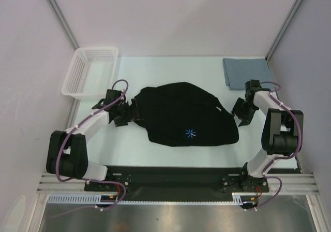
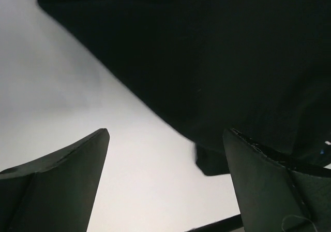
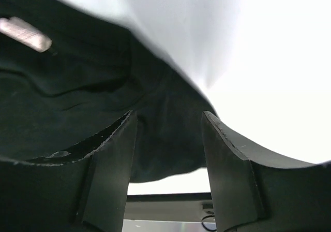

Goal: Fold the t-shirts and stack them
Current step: Flatten the tshirt out

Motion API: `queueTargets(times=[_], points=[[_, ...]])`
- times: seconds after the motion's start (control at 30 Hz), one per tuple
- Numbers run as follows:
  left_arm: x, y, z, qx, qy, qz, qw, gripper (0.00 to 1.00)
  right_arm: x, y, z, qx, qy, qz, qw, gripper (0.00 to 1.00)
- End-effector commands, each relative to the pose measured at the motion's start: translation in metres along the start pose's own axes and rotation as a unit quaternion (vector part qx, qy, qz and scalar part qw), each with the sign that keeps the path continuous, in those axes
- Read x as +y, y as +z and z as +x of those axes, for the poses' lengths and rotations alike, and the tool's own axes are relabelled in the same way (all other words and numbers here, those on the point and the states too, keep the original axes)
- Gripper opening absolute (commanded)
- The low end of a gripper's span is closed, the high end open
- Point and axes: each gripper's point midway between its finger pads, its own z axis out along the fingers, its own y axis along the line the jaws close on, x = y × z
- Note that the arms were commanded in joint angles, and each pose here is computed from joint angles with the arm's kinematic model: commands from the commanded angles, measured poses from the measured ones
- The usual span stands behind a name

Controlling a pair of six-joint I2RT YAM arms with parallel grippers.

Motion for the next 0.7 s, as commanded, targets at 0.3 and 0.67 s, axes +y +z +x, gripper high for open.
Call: queueTargets(times=[0.3, 0.67], points=[[-0.029, 0.057, -0.026, -0.006, -0.032, 0.086, 0.996, 0.32, 0.011, 0.032, -0.002, 0.016, -0.037, -0.017, 0.999, 0.36], [-0.041, -0.115, -0.070, -0.184, 0.053, 0.011, 0.981, 0.00, 0.000, -0.089, -0.002, -0.143, -0.028, 0.050, 0.988, 0.00]])
